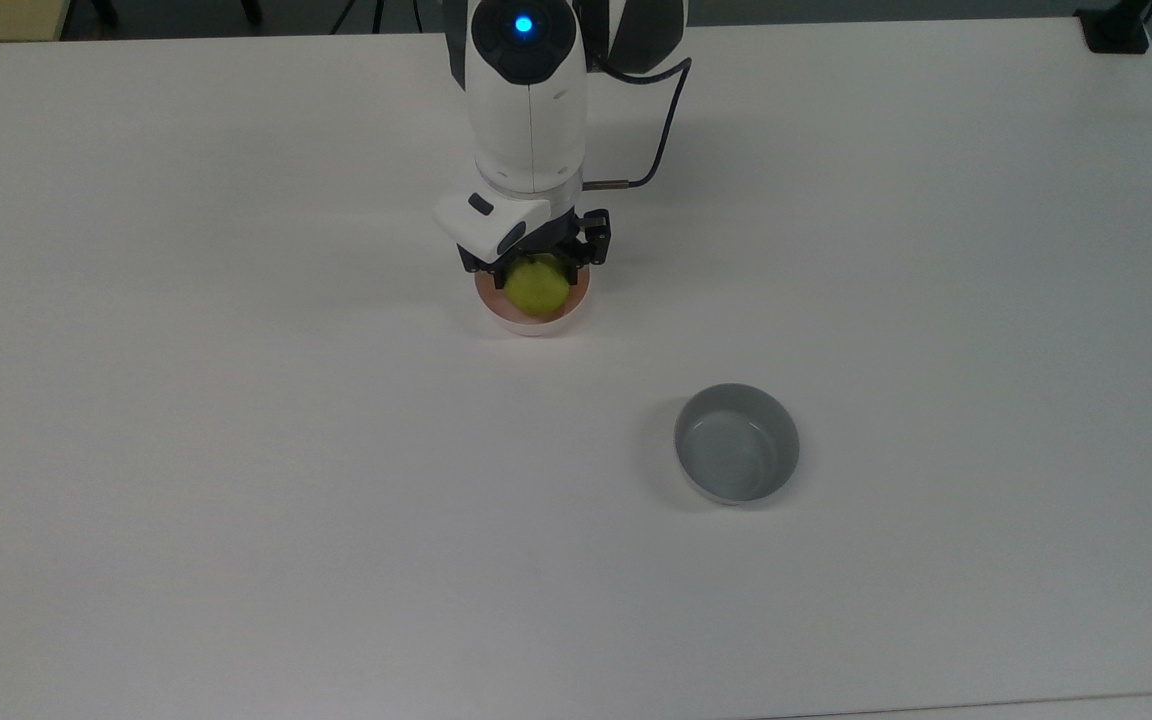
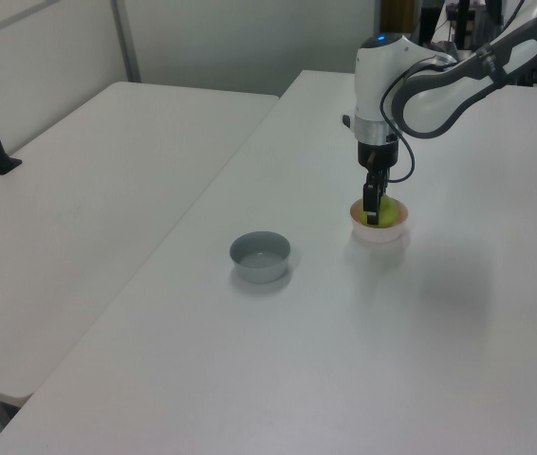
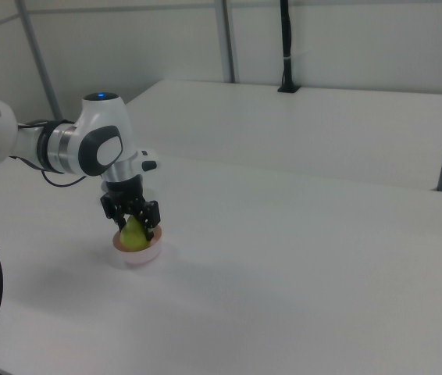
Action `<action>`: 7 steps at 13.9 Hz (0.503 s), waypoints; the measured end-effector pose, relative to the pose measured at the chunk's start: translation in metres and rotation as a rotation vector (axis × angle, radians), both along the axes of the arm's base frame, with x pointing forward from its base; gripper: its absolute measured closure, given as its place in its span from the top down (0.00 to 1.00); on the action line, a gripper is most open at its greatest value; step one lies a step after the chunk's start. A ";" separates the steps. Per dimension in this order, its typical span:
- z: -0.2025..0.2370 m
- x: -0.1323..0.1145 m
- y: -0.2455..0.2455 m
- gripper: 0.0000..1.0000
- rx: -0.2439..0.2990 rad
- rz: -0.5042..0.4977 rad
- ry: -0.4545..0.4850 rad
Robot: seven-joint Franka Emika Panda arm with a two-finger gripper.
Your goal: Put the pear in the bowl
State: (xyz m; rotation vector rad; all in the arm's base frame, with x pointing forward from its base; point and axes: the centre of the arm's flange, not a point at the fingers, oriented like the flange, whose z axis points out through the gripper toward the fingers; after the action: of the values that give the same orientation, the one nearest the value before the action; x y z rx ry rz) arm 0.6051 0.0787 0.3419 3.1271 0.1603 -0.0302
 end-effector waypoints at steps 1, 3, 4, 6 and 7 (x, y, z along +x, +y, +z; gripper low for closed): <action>0.001 0.000 0.000 0.81 0.000 0.000 -0.001; 0.004 0.002 -0.001 0.91 0.001 -0.002 -0.008; 0.007 0.003 -0.002 0.92 0.001 -0.004 -0.015; 0.022 0.007 -0.004 0.96 0.005 -0.008 -0.040; 0.037 0.008 -0.004 0.97 0.005 -0.009 -0.037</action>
State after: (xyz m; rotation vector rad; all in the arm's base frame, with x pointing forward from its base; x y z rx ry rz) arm 0.6131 0.0743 0.3792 3.1313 0.1458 0.0277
